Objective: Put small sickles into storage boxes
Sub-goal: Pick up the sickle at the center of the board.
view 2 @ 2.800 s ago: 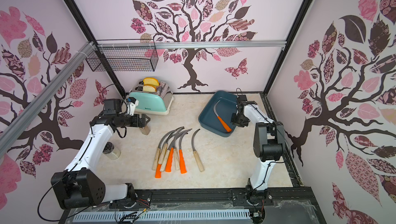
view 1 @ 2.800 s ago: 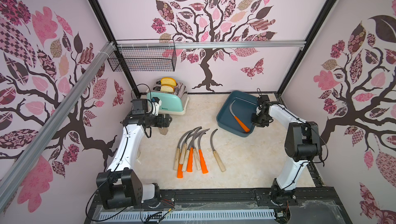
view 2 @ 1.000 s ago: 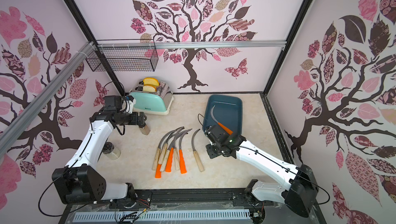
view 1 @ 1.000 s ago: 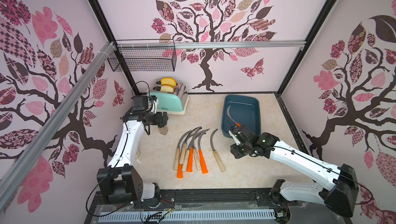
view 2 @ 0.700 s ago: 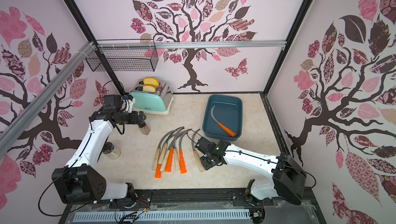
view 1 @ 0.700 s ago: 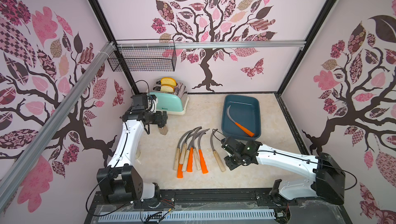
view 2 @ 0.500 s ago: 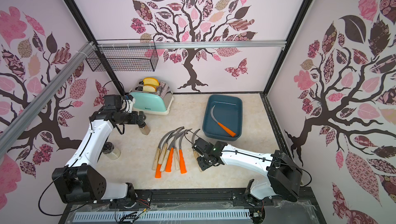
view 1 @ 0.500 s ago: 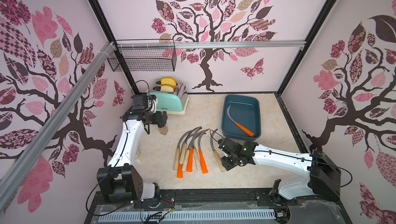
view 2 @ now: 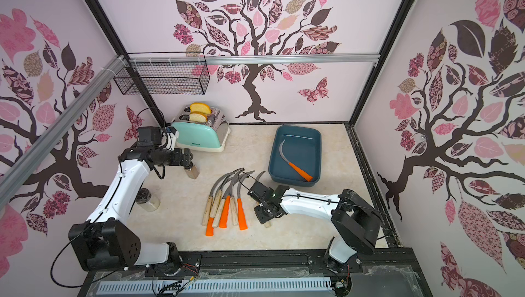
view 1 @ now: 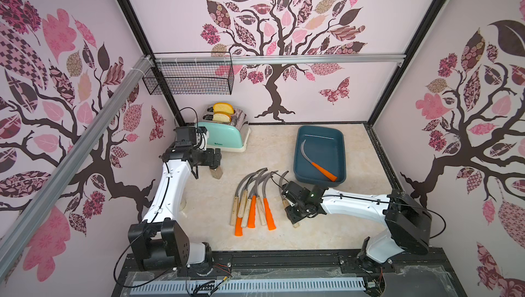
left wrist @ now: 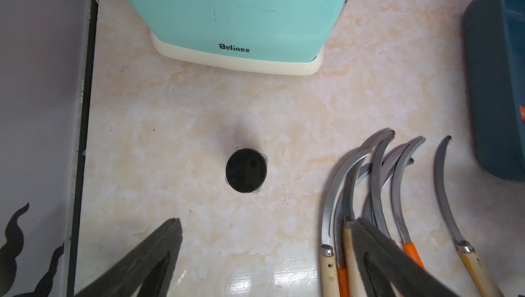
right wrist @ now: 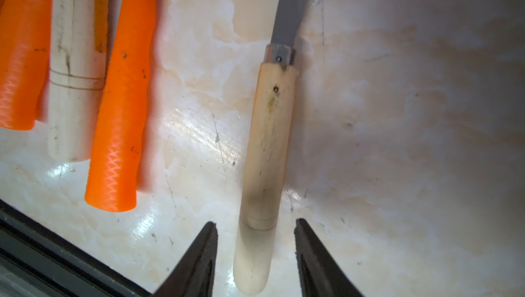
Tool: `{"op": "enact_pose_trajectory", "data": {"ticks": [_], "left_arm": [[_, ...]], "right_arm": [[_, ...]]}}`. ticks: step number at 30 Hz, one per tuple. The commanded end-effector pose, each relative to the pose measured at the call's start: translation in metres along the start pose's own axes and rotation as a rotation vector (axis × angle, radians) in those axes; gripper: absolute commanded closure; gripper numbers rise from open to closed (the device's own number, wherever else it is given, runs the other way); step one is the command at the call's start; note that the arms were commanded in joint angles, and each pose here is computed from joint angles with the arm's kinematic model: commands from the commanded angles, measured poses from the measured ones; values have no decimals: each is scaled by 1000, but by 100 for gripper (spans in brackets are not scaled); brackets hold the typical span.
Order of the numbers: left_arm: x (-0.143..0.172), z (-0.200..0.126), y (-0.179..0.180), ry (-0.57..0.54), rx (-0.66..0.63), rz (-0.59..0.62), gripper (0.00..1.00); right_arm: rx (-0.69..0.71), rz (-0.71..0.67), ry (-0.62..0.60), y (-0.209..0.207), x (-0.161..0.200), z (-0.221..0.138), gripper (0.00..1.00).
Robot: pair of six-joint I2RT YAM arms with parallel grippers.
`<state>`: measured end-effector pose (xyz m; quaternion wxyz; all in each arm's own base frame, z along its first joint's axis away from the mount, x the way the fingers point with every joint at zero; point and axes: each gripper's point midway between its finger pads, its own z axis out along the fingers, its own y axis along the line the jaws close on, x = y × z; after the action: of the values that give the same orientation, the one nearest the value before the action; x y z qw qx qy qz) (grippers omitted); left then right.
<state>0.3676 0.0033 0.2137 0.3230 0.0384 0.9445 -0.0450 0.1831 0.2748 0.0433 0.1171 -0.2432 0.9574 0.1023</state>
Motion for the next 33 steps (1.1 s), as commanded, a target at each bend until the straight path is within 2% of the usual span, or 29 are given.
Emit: {"op": "enact_pose_trajectory", "data": {"ticks": [1,9,26,33], "left_arm": [[-7,-7,-2,-28,2,12,2],[-1,-5,-3,-19,5,16,2],[7,-4,-6,-7,21,26,2],[7,-5,-6,-8,17,24,2]], "right_arm": [[24,-12,-7,1,-7,1,52],[101,-34,19,-6,-12,11,53],[175,-50,71,-17,-5,26,59],[182,-56,78,-18,-1,29,69]]}}
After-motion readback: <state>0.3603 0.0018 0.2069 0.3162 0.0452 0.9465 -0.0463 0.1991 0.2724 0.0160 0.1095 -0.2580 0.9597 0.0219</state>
